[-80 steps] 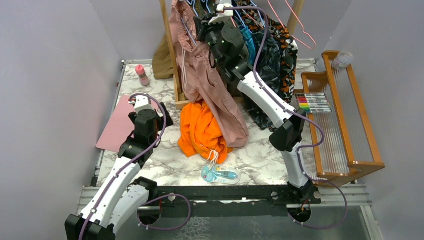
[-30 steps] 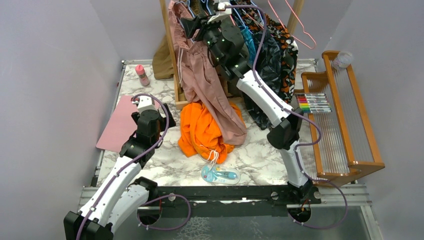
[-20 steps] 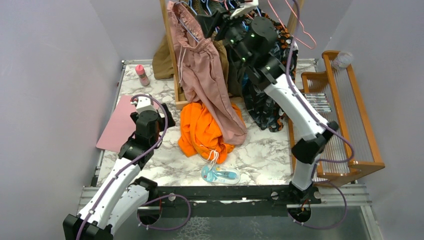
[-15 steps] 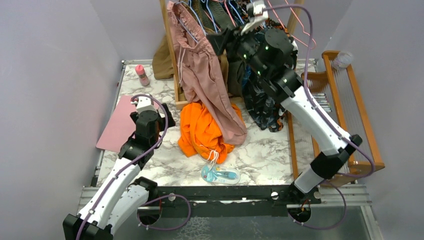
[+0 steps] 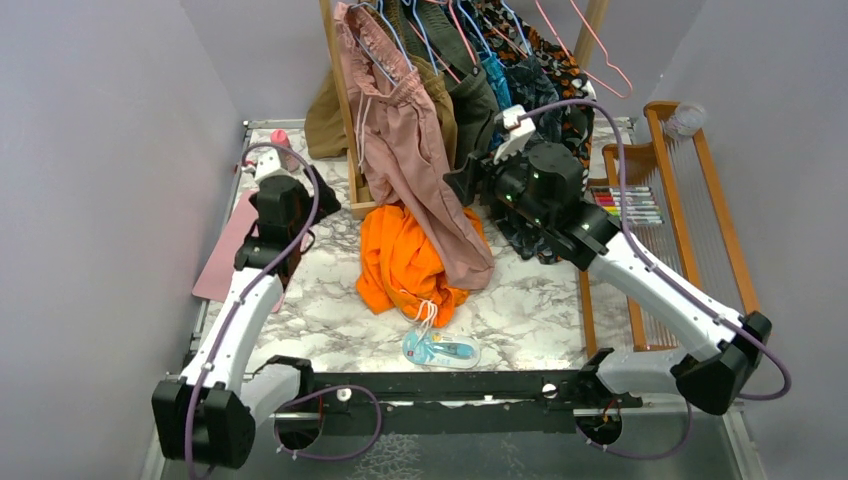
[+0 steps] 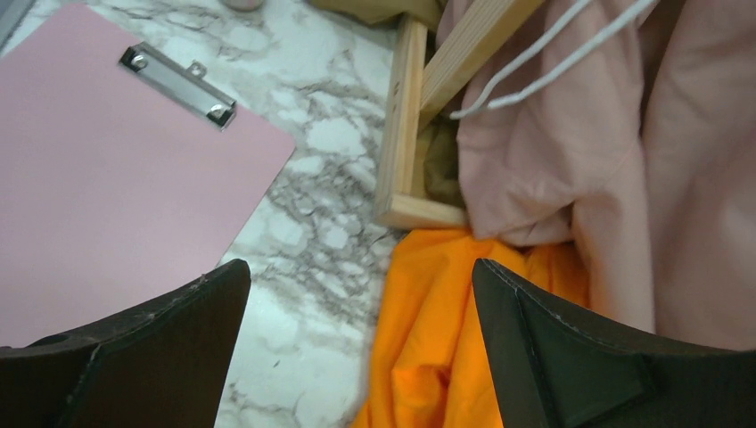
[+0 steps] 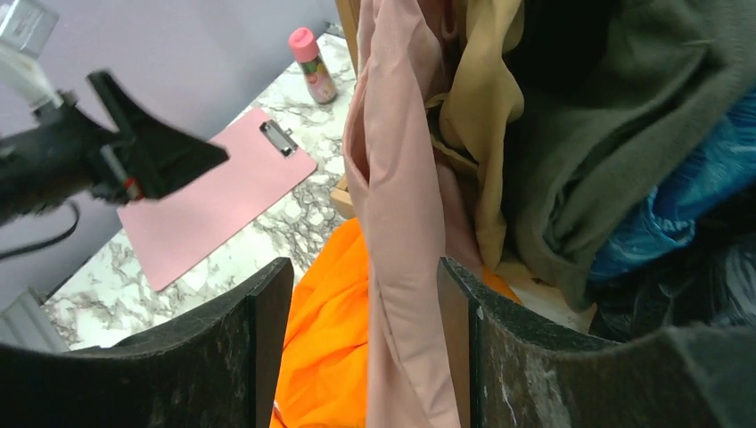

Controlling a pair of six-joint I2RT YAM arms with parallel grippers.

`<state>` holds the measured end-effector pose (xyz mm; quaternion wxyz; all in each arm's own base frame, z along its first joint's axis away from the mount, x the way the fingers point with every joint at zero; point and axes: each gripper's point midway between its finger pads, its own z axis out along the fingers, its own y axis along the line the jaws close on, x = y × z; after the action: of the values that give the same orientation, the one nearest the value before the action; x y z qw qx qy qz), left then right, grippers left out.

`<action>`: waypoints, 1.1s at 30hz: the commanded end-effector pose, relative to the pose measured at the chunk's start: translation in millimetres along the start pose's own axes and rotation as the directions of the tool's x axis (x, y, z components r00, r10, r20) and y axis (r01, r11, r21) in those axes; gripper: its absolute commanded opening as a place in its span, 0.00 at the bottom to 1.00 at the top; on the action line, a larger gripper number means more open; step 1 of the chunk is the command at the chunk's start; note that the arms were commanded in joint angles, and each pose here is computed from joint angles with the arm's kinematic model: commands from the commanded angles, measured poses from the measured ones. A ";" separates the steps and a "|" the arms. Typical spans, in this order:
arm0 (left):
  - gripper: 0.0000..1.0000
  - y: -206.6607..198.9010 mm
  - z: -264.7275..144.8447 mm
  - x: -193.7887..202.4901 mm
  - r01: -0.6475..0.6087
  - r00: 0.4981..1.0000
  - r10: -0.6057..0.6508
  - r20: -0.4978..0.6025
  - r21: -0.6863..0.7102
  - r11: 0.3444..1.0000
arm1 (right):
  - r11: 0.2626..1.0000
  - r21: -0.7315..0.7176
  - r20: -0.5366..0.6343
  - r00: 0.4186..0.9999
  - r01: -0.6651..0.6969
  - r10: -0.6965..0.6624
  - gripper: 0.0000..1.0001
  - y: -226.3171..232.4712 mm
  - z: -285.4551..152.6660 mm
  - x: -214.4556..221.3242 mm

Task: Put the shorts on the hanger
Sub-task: Place the hanger on the clothesline.

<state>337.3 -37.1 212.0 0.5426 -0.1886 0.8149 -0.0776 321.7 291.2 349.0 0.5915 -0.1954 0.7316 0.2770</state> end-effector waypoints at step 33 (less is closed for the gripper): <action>0.83 -52.4 272.2 -72.8 0.372 0.928 -0.332 -0.168 0.377 0.848 | 0.993 -0.026 0.011 0.993 -0.114 0.114 0.61 -0.5 -32.7 45.9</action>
<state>608.2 -19.9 164.0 0.4904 -0.2519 0.7686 -0.3245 282.3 272.6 301.8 0.5634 -0.1683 0.7416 0.3229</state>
